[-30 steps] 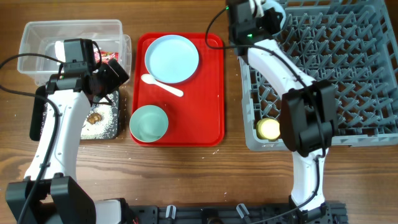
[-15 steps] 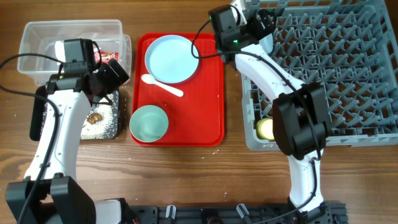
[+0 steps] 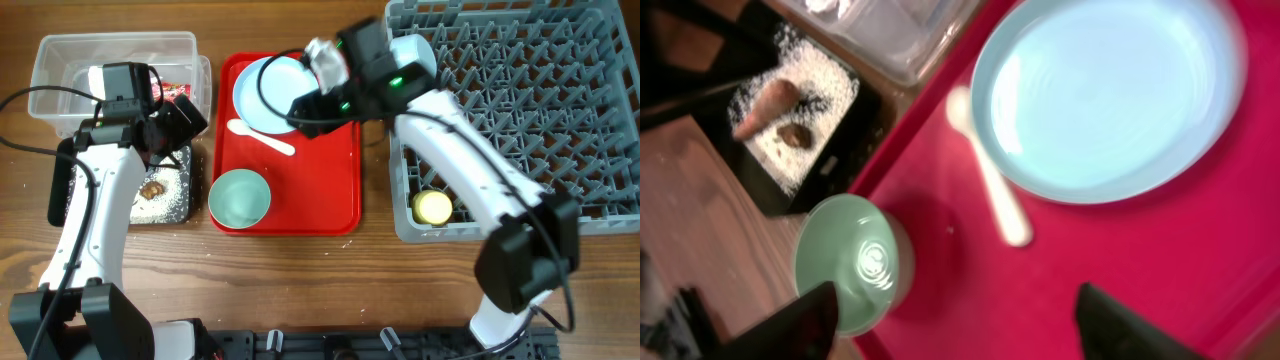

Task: Sort waste into correct bins and load items into the dishwasher rack
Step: 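Grasp the second light-blue bowl with the right gripper and carry it to the rack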

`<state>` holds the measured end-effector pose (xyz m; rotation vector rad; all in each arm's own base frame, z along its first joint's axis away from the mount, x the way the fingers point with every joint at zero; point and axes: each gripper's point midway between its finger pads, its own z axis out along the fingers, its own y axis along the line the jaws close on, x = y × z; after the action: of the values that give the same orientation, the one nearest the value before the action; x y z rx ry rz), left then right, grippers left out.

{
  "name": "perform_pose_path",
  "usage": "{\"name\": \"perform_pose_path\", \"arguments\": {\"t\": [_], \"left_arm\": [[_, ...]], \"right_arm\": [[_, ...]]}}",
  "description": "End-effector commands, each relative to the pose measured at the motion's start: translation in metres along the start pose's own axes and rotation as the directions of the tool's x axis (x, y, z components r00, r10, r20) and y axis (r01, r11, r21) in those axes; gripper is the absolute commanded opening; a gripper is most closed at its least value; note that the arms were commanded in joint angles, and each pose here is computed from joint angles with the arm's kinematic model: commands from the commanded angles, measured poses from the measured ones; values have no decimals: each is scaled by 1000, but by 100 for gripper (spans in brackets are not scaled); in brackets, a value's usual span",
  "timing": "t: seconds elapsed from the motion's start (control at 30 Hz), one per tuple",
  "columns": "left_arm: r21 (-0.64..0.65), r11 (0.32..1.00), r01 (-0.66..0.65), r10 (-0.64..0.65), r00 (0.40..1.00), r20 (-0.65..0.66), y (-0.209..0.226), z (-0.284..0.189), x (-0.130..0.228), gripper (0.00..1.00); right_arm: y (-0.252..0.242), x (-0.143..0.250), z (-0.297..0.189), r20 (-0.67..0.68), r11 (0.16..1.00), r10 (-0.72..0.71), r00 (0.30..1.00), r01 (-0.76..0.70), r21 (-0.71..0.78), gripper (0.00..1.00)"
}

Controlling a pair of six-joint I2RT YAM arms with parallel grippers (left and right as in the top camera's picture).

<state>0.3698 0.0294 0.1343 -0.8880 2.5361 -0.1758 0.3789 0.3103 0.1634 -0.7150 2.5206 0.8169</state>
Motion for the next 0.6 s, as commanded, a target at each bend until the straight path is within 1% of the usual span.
{"name": "perform_pose_path", "arguments": {"t": [0.0,0.03,0.1,0.2,0.23,0.3,0.33,0.43,0.47,0.5,0.57], "left_arm": [[19,1000,-22,22,1000,17,-6,-7,-5,100],[19,1000,-22,22,1000,17,-6,-7,-5,100],[19,1000,-22,22,1000,17,-6,-7,-5,100],[19,1000,-22,22,1000,17,-6,-7,-5,100],[19,1000,-22,22,1000,17,-6,-7,-5,100],[19,1000,-22,22,1000,17,-6,-7,-5,100],[19,1000,-22,22,1000,17,-6,-7,-5,100],[19,1000,-22,22,1000,17,-6,-7,-5,100],[19,1000,-22,22,1000,17,-6,-7,-5,100],[19,1000,-22,22,1000,17,-6,-7,-5,100],[19,1000,-22,22,1000,17,-6,-7,-5,100]], "right_arm": [[16,56,61,-148,960,276,950,-281,-15,66],[23,65,74,-163,955,290,943,-295,-9,62],[24,78,93,-165,943,333,928,-326,69,59],[34,91,108,-187,948,318,930,-306,89,56],[34,95,113,-187,948,315,930,-299,112,53],[26,109,127,-202,926,367,908,-336,170,39],[22,115,134,-209,916,392,896,-357,185,34],[17,122,141,-220,904,418,881,-379,201,23],[16,121,141,-218,903,419,881,-380,201,15],[17,117,139,-211,903,419,883,-381,197,4],[14,105,130,-185,901,424,887,-391,188,4]]}}
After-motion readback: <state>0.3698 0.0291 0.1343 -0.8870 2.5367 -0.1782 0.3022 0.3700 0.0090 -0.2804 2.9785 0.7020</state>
